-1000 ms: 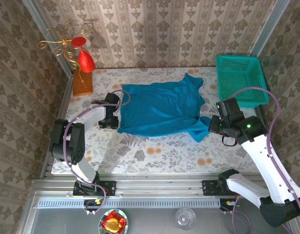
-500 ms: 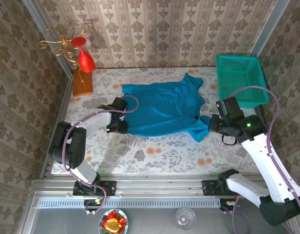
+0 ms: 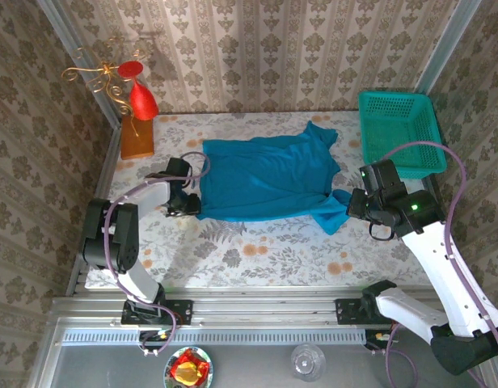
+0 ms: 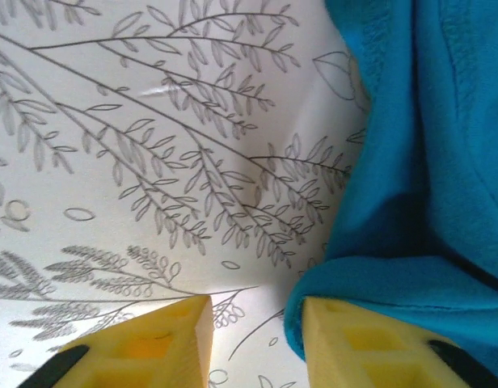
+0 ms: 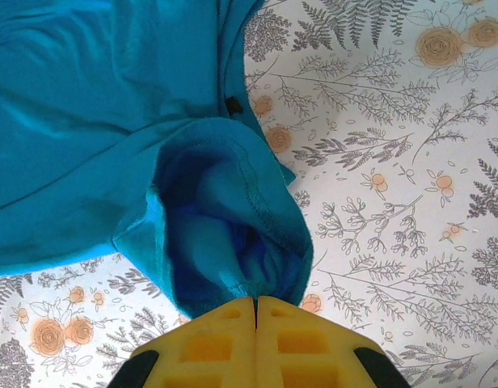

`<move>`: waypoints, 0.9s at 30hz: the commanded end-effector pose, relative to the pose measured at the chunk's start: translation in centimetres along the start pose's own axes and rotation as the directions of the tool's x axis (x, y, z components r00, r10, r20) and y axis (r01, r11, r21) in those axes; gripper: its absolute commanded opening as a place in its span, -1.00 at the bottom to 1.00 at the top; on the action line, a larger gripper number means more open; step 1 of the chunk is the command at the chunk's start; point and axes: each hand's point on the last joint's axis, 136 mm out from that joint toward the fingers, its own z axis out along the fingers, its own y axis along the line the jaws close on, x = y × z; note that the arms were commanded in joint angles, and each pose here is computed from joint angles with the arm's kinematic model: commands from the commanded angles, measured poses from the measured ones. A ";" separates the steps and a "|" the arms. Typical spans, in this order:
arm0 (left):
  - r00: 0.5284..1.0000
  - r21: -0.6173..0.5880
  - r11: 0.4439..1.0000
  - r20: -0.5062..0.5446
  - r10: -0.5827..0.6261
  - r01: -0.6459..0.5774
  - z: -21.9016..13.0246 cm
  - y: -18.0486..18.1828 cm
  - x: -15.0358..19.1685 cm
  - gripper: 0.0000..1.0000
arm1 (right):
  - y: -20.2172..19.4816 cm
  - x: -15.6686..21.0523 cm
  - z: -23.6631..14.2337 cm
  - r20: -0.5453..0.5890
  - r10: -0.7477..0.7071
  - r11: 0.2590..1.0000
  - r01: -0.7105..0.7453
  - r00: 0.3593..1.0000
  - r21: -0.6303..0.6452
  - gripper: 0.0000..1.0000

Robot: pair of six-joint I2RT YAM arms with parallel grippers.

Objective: Fold the inside-out t-shirt
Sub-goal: Turn over the T-shirt at the center of the table.

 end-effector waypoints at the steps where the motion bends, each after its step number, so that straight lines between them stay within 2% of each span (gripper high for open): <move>1: 1.000 0.136 0.990 -0.018 -0.026 0.028 0.5 -1.8 0.4 -0.39 | -0.7 -0.5 -1.1 0.023 0.002 1.000 -0.003 1.000 0.026 -1.00; 7: 0.999 0.201 0.979 -0.030 -0.035 0.040 0.9 -2.4 0.8 -0.53 | -0.6 -0.6 -1.0 0.025 0.001 1.000 -0.001 1.000 0.027 -1.00; 11: 0.999 0.218 0.975 -0.016 -0.045 0.047 0.5 -2.5 0.5 -0.79 | -0.6 -0.7 -1.1 0.030 0.002 1.000 -0.003 1.000 0.025 -1.00; 15: 0.995 0.296 0.953 0.060 -0.080 0.059 -2.4 -3.3 -1.5 -0.96 | -0.6 -1.4 -1.4 0.057 0.000 0.999 -0.002 0.998 0.032 -1.00; 20: 0.959 0.482 0.876 0.231 -0.163 0.033 -10.6 -4.8 -6.9 -1.00 | -0.8 -5.3 -2.4 0.186 0.007 0.999 -0.017 0.983 0.052 -1.00; 23: 0.920 0.580 0.813 0.342 -0.190 -0.048 -17.4 -6.0 -10.4 -1.00 | -1.2 -9.5 -4.3 0.300 0.043 0.997 -0.061 0.953 0.052 -1.00; 27: 0.824 0.674 0.716 0.502 -0.263 -0.182 -28.4 -6.9 -14.5 -1.00 | -1.2 -15.8 -9.4 0.488 0.082 0.995 -0.101 0.869 0.013 -1.00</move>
